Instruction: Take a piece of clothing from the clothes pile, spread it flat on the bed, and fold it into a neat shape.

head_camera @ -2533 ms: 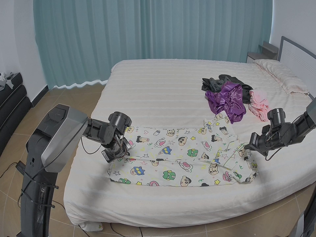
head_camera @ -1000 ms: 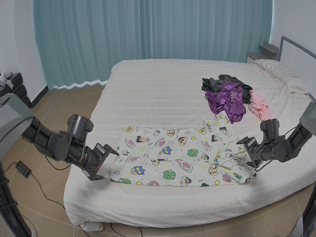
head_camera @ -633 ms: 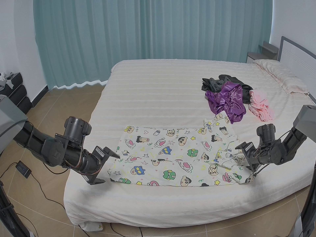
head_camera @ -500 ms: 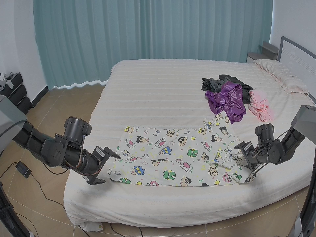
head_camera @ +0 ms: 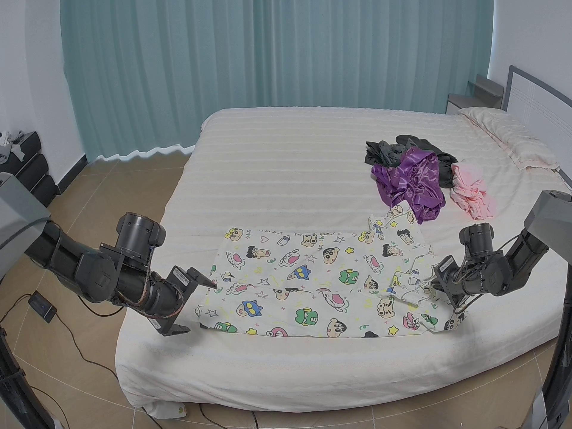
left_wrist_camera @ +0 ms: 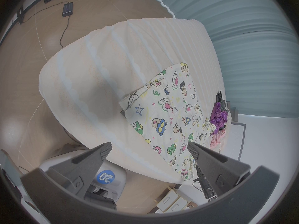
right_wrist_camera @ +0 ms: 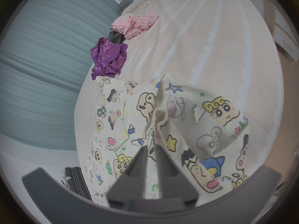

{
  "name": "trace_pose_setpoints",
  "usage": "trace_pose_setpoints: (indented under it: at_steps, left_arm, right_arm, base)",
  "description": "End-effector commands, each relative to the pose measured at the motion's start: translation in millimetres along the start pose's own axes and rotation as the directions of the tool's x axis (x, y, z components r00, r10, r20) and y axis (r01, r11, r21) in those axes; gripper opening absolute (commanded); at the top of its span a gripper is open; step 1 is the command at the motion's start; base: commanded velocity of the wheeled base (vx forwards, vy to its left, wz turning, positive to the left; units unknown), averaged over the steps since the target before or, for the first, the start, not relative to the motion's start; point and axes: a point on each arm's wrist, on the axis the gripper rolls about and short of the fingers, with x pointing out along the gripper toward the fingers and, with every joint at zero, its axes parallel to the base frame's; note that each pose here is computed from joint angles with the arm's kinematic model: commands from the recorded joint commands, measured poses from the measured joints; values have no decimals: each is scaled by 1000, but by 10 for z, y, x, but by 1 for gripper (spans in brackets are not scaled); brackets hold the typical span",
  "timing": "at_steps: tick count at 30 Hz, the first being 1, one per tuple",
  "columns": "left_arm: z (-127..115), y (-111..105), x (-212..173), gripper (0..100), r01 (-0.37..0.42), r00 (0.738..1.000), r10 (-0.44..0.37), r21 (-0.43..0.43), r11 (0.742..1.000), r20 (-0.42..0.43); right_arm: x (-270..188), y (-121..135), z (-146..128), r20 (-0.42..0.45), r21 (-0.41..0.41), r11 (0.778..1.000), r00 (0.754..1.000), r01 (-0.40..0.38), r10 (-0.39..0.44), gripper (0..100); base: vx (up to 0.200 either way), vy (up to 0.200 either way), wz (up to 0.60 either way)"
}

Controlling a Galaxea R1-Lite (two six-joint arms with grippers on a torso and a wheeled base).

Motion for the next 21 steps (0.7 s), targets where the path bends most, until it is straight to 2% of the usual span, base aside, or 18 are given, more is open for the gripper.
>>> trace_pose_setpoints:
  at_steps: [1,16,17,21]
  left_arm:
    - [7,7,14,100,-4,1000,4,-3,1000,0]
    - [13,20,35,100,-12,1000,12,-6,1000,-1]
    - [13,20,35,100,-12,1000,12,-6,1000,-1]
    - [12,24,36,100,-13,1000,13,-6,1000,-1]
  right_arm:
    - [-52,-28,-5,0,0,1000,1000,7,-7,0]
    - [-133,-83,-2,-1,-1,1000,1000,19,-19,0]
    - [-131,-71,5,1,-2,1000,1000,15,-15,100]
    - [-123,-33,20,7,-13,1000,1000,2,-2,100]
  base:
    - [0,0,0]
    - [0,0,0]
    - [0,0,0]
    - [0,0,0]
